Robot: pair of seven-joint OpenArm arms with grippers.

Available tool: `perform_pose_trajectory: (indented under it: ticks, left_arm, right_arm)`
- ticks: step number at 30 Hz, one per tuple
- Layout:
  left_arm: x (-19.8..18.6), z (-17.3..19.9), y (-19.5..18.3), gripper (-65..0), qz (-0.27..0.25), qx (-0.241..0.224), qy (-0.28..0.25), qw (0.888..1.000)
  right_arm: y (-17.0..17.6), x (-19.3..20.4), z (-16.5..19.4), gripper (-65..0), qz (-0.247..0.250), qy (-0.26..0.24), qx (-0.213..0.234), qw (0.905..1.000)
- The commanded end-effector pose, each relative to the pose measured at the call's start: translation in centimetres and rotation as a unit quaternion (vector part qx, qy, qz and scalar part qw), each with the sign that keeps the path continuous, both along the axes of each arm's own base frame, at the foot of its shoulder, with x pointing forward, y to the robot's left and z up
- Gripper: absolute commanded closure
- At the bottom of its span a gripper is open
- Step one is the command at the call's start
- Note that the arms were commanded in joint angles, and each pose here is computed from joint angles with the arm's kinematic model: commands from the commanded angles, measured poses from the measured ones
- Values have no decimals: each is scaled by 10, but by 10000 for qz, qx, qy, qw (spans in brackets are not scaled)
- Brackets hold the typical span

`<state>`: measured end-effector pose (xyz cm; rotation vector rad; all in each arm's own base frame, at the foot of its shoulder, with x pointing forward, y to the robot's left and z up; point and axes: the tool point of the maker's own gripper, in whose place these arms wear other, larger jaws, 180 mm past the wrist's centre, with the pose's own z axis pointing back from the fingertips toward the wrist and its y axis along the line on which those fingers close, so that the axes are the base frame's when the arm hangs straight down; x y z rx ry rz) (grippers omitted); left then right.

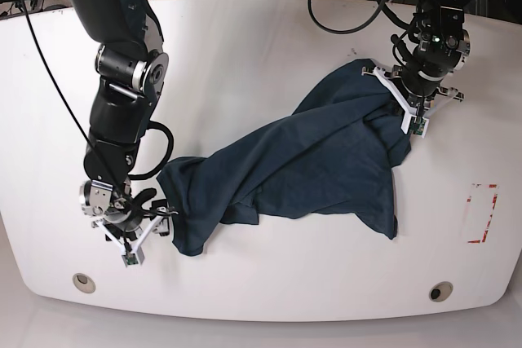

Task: Fold the T-shirt properly
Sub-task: 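Hold the shirt with both grippers and stretch it apart across the table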

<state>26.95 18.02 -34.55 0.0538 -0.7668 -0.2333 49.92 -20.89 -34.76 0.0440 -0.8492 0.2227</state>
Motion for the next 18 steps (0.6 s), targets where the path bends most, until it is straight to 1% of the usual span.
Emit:
perform_pose_trajectory:
  ticks: [1,4,10,11,13,15,18]
  left_arm:
    - [7,12,3,-3,8,33,-246,9997]
    - [7,12,3,-3,8,33,-246,9997]
    - [7,12,3,-3,10,40,-246,9997]
    - [7,11,4,-3,12,40,-239,9997]
    - [7,11,4,-3,12,40,-239,9997]
    - [7,12,3,-3,11,32,-239,9997]
    - [7,11,4,-3,13,47,-239,9997]
  right_arm:
    - [-3,6,39,-400,62,-423,146,9990]
    - [-2,-19,38,-400,239,-293,254,9990]
    - [3,-63,35,-400,295,-51,559,9980]
    - [2,-69,36,-400,296,-51,627,9976]
    - [6,-78,33,-400,302,-50,939,9951]
    - [5,-85,28,-400,245,-24,1159,9930]
    - [2,-93,17,-400,158,72,1203,9926]
